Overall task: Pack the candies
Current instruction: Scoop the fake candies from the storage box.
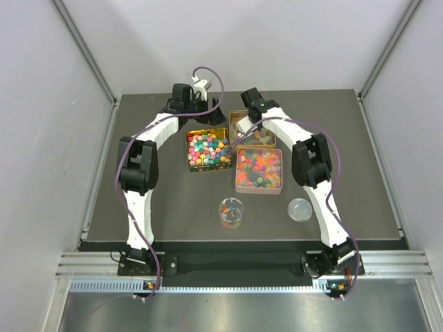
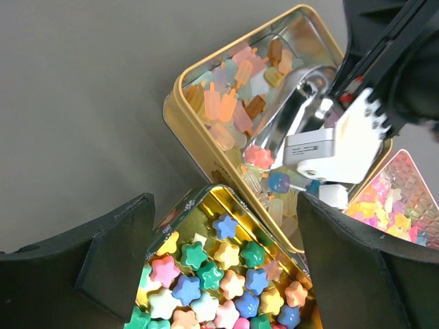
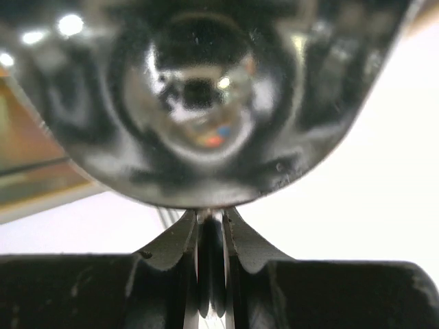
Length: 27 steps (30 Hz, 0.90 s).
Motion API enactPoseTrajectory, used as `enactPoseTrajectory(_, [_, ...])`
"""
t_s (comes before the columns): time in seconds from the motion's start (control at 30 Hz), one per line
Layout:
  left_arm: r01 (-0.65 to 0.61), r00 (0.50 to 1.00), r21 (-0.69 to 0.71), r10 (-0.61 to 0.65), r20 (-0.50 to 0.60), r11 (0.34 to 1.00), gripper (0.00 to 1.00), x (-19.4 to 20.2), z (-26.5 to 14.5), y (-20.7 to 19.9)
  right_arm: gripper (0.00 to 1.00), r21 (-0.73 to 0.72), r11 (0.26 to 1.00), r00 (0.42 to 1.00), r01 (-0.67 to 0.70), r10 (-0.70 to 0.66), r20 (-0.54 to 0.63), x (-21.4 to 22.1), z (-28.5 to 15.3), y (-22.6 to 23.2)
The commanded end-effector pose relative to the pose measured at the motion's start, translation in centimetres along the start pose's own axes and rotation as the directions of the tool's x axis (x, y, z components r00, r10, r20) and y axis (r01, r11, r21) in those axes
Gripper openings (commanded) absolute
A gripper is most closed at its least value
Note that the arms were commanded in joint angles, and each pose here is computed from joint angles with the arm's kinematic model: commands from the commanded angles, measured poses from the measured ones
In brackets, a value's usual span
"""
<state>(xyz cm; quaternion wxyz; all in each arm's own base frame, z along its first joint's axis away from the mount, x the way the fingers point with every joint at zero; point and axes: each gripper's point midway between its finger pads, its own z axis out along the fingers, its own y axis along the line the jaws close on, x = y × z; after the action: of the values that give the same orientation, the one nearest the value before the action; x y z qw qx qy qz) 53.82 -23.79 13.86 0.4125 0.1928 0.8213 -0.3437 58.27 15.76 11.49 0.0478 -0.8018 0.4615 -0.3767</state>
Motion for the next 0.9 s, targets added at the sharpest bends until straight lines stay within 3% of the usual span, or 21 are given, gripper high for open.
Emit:
enactPoseTrajectory(0.0, [-0.064, 0.995, 0.026, 0.062, 0.079, 0.998, 0.88, -3.2, -1.9, -1.8, 0.0, 0.056, 0.998, 0.995, -0.022, 0.016, 0.095, -1.2, -1.9, -2.1])
enactPoseTrajectory(0.1, [-0.064, 0.995, 0.027, 0.062, 0.085, 0.998, 0.88, -3.4, -2.0, -1.9, 0.0, 0.063, 0.998, 0.99, -0.023, 0.013, 0.143, -1.8, -2.1, -2.2])
enactPoseTrajectory(0.37, [-0.067, 0.994, 0.02, 0.065, 0.093, 0.998, 0.88, -3.7, -1.9, -1.8, 0.0, 0.04, 0.999, 0.996, -0.003, 0.0, 0.092, -1.3, -0.9, -1.5])
enactPoseTrajectory(0.6, [-0.058, 0.994, 0.017, 0.056, 0.096, 0.998, 0.88, -3.7, -1.6, -1.5, 0.0, 0.082, 0.996, 0.999, -0.021, 0.023, -0.026, 4.5, -0.2, -2.6])
enactPoseTrajectory(0.87, [-0.049, 0.994, 0.024, 0.046, 0.1, 0.999, 0.88, -3.7, -0.8, -1.3, 0.0, 0.017, 0.999, 0.995, 0.044, -0.043, -0.086, 6.8, 0.0, -0.3])
